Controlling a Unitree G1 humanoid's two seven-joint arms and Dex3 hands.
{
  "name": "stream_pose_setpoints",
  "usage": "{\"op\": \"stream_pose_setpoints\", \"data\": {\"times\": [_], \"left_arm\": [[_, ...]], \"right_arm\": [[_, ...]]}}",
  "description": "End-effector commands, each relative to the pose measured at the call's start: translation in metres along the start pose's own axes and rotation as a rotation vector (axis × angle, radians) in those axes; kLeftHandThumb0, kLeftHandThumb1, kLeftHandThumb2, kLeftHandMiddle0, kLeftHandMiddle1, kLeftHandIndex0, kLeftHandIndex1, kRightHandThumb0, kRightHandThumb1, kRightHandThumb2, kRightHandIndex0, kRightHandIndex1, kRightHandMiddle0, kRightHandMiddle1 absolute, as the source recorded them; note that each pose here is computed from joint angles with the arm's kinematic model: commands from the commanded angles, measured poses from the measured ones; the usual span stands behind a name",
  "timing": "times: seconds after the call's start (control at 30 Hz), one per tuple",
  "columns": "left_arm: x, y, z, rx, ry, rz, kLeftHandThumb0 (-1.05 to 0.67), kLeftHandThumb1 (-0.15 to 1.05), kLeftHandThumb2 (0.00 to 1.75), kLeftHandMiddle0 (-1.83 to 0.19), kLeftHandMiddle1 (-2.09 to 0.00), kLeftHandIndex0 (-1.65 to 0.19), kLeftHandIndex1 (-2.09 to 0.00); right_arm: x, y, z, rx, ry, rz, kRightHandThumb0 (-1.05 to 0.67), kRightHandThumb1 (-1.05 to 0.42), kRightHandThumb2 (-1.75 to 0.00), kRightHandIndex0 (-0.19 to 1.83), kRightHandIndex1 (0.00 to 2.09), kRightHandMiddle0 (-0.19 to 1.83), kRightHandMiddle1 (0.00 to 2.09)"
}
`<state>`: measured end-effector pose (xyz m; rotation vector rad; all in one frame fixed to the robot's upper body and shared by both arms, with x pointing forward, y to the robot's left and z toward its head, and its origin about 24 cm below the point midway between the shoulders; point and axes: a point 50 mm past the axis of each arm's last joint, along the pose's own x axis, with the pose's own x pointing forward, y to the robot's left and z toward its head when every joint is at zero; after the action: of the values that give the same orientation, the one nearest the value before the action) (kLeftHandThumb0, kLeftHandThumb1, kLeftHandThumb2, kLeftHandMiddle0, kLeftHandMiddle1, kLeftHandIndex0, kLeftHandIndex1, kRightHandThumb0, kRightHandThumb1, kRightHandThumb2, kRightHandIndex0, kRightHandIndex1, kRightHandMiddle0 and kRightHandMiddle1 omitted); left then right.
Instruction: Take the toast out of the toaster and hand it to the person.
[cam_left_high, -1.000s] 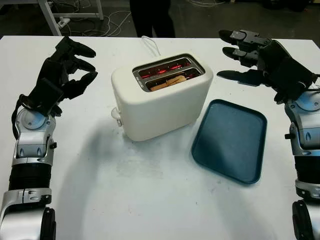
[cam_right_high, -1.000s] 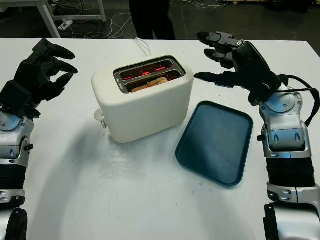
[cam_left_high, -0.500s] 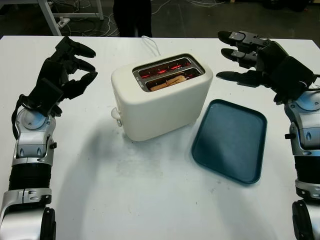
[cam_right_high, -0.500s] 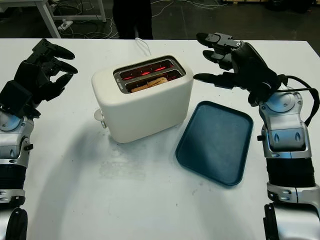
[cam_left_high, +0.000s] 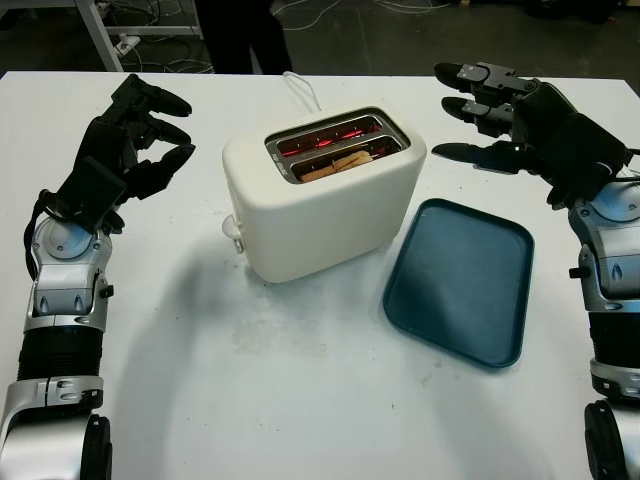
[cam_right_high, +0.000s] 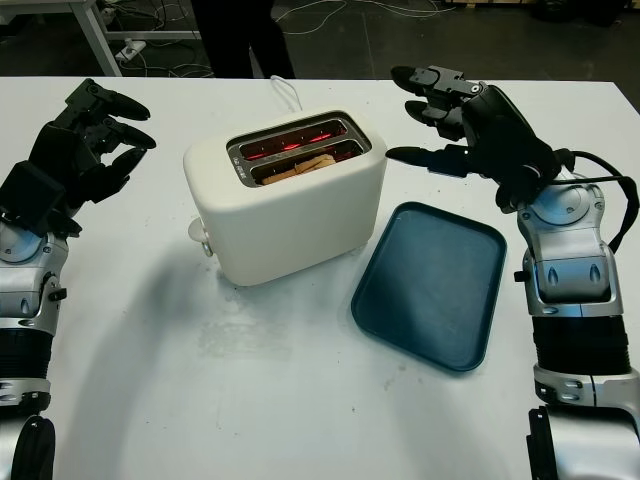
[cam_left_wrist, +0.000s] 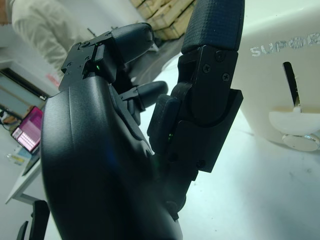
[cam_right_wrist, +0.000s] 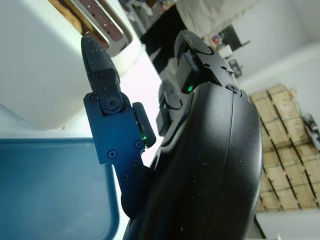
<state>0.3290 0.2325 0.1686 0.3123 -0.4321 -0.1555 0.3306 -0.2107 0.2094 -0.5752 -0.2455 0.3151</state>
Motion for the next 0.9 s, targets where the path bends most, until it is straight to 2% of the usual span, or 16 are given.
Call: {"op": "stream_pose_setpoints", "data": {"times": [0.0,0.2,0.87], "left_arm": [[0.0005,0.0027,0.0025,0.009,-0.016,-0.001,-1.05,0.92,0.23,-0.12,-1.54,-0.1,-1.49],[0.0004,0.0022,0.0022,0.008,-0.02,0.007,-1.05,0.92,0.23,-0.13,-1.54,-0.11,-1.48],[-0.0005,0.0017,0.0013,0.002,-0.017,0.006,-1.05,0.92,0.23,-0.12,-1.54,-0.1,-1.47]], "right_arm": [[-0.0015,0.0006,-0.0007,-0.011,-0.012,-0.003,-0.57,-0.83,0.0,0.42,0.03,0.4,0.02],[-0.0017,0.001,-0.0004,0.002,0.001,-0.005,-0.52,-0.82,0.0,0.4,0.02,0.39,0.01],[-0.0004,0.001,-0.0032,-0.036,0.007,-0.004,-0.59,-0.83,0.0,0.44,0.03,0.41,0.01]]}}
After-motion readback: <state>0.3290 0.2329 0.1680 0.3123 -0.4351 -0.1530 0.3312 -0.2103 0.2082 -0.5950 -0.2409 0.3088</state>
